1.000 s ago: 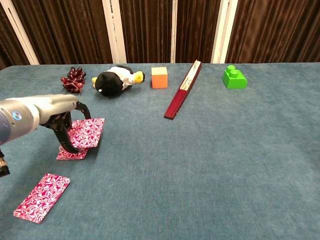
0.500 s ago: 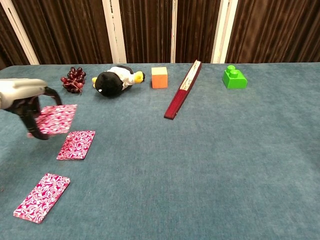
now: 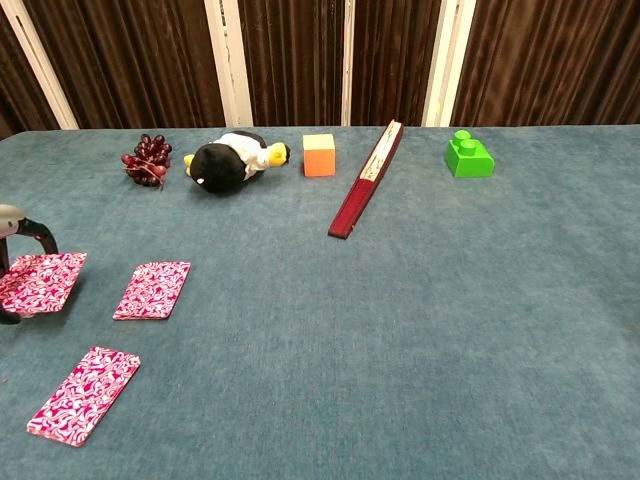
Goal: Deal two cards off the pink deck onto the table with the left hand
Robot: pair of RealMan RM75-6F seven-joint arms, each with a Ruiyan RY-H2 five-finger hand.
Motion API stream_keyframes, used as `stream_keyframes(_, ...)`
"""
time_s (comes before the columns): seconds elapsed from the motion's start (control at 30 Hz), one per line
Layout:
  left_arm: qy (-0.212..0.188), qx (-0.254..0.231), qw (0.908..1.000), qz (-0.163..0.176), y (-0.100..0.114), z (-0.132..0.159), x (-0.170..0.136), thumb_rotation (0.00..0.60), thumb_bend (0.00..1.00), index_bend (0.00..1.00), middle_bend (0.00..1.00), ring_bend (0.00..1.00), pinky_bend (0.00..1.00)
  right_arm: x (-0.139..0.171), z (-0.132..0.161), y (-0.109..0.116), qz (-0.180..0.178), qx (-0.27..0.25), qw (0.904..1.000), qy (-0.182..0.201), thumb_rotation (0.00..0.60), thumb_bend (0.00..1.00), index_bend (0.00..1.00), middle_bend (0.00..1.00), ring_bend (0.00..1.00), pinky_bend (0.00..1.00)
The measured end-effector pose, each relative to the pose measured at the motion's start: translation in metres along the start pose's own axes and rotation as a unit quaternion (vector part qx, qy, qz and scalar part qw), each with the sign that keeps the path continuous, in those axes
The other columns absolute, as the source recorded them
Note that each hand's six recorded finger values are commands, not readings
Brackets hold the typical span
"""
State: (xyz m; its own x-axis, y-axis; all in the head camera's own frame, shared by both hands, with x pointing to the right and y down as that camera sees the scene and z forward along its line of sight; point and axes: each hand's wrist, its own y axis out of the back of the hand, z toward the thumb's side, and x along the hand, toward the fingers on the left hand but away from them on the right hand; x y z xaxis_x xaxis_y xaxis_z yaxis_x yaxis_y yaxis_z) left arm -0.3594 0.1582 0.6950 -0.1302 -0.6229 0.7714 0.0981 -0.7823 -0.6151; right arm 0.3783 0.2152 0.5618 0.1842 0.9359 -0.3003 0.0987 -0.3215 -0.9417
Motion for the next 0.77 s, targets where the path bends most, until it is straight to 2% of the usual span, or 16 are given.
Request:
stream_keyframes(0.1, 0.0, -0.006, 1.0, 0.001, 0.0, -0.002, -0.001, 0.6, 0.07, 0.12, 0.93, 0.89, 1.0, 0.0, 0.0, 0.001, -0.001, 0.001, 1.0, 0.0, 0.6, 0.49, 0.0, 0.0, 0.0, 0.04)
stream_keyframes(0.23, -0.002, -0.012, 0.9999, 0.004, 0.005, -0.005, -0.004, 0.6, 0.05, 0.08, 0.91, 0.87, 1.0, 0.0, -0.001, 0.001, -0.001, 0.001, 1.0, -0.002, 0.6, 0.49, 0.0, 0.0, 0.0, 0.04)
stream_keyframes(0.33, -0.003, -0.016, 0.9998, 0.012, 0.012, -0.01, -0.009, 0.6, 0.05, 0.03, 0.78, 0.78, 0.92, 0.001, -0.002, 0.001, -0.002, 0.001, 1.0, -0.003, 0.6, 0.49, 0.0, 0.0, 0.0, 0.04)
stream_keyframes(0.43, -0.008, -0.027, 0.9992, 0.028, 0.02, -0.015, -0.016, 0.6, 0.05, 0.0, 0.43, 0.54, 0.72, 0.001, -0.003, 0.002, -0.003, 0.003, 1.0, -0.003, 0.6, 0.49, 0.0, 0.0, 0.0, 0.04)
stream_keyframes(0.47, -0.011, -0.034, 0.9987, 0.037, 0.023, -0.016, -0.019, 0.6, 0.05, 0.0, 0.25, 0.4, 0.59, 0.001, -0.003, 0.002, -0.003, 0.005, 1.0, -0.003, 0.6, 0.49, 0.0, 0.0, 0.0, 0.04)
stream_keyframes(0.53, -0.018, -0.042, 0.9973, 0.057, 0.03, -0.02, -0.026, 0.6, 0.05, 0.0, 0.06, 0.17, 0.38, 0.001, -0.004, 0.002, -0.003, 0.007, 1.0, -0.004, 0.6, 0.49, 0.0, 0.0, 0.0, 0.04)
stream_keyframes(0.6, -0.03, -0.049, 0.9947, 0.085, 0.037, -0.025, -0.036, 0.6, 0.05, 0.0, 0.01, 0.06, 0.23, 0.001, -0.005, 0.001, -0.002, 0.009, 0.9999, -0.005, 0.6, 0.49, 0.0, 0.0, 0.0, 0.03)
stream_keyframes(0.63, -0.036, -0.05, 0.9933, 0.098, 0.04, -0.027, -0.042, 0.6, 0.05, 0.0, 0.0, 0.01, 0.11, 0.001, -0.005, 0.001, -0.001, 0.011, 0.9999, -0.006, 0.6, 0.49, 0.0, 0.0, 0.0, 0.02)
stream_keyframes(0.67, -0.044, -0.049, 0.9911, 0.115, 0.043, -0.031, -0.05, 0.6, 0.05, 0.0, 0.0, 0.0, 0.04, 0.001, -0.006, 0.001, 0.001, 0.013, 0.9999, -0.007, 0.6, 0.48, 0.0, 0.0, 0.0, 0.01)
stream_keyframes(0.7, -0.05, -0.047, 0.9893, 0.129, 0.046, -0.034, -0.056, 0.6, 0.05, 0.0, 0.0, 0.0, 0.0, 0.002, -0.006, 0.0, 0.002, 0.015, 0.9999, -0.008, 0.6, 0.48, 0.0, 0.0, 0.0, 0.01)
stream_keyframes(0.77, -0.063, -0.042, 0.9841, 0.161, 0.048, -0.044, -0.074, 0.6, 0.05, 0.0, 0.0, 0.0, 0.0, 0.002, -0.006, 0.0, 0.003, 0.022, 0.9997, -0.008, 0.6, 0.45, 0.0, 0.0, 0.0, 0.0)
